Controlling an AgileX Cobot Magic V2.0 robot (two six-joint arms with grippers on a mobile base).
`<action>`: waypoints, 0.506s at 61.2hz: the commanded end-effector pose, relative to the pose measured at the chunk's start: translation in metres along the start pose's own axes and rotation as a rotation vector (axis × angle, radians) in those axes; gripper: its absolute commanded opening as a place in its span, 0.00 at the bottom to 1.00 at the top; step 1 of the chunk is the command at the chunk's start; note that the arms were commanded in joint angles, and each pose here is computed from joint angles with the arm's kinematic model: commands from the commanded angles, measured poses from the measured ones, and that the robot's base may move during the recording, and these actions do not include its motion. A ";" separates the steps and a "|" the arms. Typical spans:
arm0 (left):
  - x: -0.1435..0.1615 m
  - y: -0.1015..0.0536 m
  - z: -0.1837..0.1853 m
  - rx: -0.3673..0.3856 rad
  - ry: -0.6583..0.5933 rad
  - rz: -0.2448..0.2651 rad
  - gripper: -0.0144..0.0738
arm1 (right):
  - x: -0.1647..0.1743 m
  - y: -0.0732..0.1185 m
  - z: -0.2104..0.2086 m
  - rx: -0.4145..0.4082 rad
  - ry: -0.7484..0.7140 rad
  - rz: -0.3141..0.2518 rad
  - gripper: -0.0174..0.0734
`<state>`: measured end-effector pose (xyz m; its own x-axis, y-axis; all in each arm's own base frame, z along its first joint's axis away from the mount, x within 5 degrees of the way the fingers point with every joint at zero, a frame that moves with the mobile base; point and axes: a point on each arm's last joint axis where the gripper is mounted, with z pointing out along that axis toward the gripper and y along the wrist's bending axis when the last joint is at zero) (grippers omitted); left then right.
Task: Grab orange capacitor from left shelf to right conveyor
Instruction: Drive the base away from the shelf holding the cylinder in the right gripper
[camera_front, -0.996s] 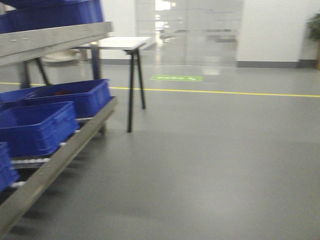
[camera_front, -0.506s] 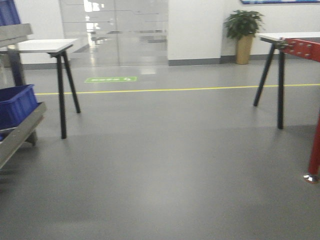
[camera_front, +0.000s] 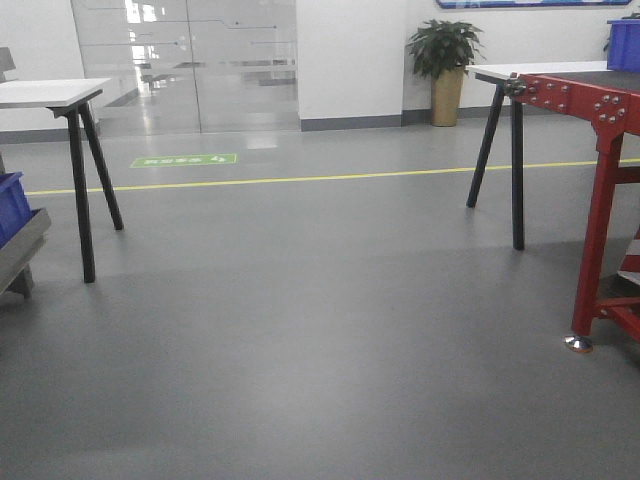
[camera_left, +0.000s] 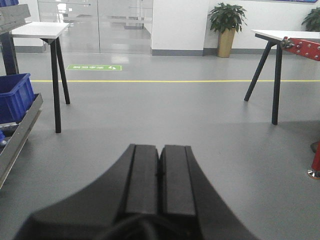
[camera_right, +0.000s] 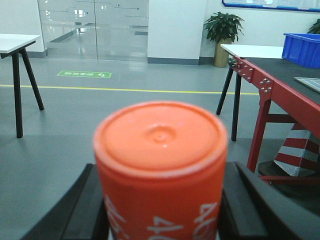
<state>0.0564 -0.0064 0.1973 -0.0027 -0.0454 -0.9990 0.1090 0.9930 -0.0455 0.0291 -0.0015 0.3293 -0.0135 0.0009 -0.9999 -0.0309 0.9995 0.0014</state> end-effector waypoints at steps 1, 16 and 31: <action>-0.010 0.000 -0.002 0.000 -0.105 -0.004 0.02 | -0.017 0.000 -0.002 0.002 -0.108 -0.009 0.25; -0.010 0.000 -0.002 0.000 -0.105 -0.004 0.02 | -0.017 0.000 -0.002 0.002 -0.108 -0.009 0.25; -0.010 0.000 -0.002 0.000 -0.105 -0.004 0.02 | -0.017 0.000 -0.002 0.002 -0.108 -0.009 0.25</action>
<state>0.0564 -0.0064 0.1973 -0.0027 -0.0454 -0.9990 0.1090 0.9930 -0.0455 0.0291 -0.0015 0.3293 -0.0135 0.0009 -0.9999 -0.0309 0.9995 0.0014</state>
